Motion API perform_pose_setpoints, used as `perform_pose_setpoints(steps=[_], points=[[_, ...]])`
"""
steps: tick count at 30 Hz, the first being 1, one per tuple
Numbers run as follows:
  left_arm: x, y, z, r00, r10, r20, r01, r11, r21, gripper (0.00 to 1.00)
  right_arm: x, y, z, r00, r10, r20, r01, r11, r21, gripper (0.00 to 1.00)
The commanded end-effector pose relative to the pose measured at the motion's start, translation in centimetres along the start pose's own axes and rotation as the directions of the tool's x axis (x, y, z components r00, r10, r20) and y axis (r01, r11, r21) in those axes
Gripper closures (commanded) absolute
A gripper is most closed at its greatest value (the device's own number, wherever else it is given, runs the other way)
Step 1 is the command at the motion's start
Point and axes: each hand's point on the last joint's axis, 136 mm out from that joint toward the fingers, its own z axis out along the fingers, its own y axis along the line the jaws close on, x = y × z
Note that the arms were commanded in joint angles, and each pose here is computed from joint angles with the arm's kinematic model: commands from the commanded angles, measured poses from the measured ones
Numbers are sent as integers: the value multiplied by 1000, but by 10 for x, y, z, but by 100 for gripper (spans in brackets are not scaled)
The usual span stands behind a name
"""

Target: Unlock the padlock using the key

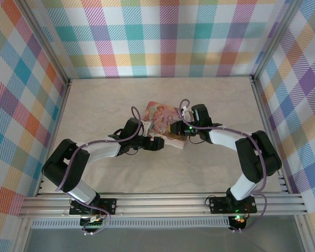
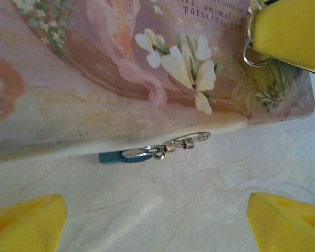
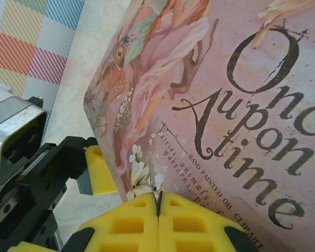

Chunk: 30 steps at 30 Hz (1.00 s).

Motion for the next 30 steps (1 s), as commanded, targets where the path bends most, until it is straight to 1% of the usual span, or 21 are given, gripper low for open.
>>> perform_pose_setpoints(steps=[1,10,14,20,30], points=[[-4,-5,7,999,17,28,-17,1000,22,12,18,-19,2,998,52,-47,-49,997,57,100],[-13,-1,21,996,47,78,-47,999,2,14,23,-20,1,997,58,-55,-55,997,60,100],[-13,-3,27,995,54,84,-55,998,13,15,23,-20,1,997,55,-55,-52,997,62,100],[-13,-10,33,995,65,70,-69,996,51,30,23,-20,1,997,55,-55,-52,997,60,100],[-12,-11,37,995,67,73,-71,997,44,39,23,-19,1,997,54,-54,-51,997,54,100]])
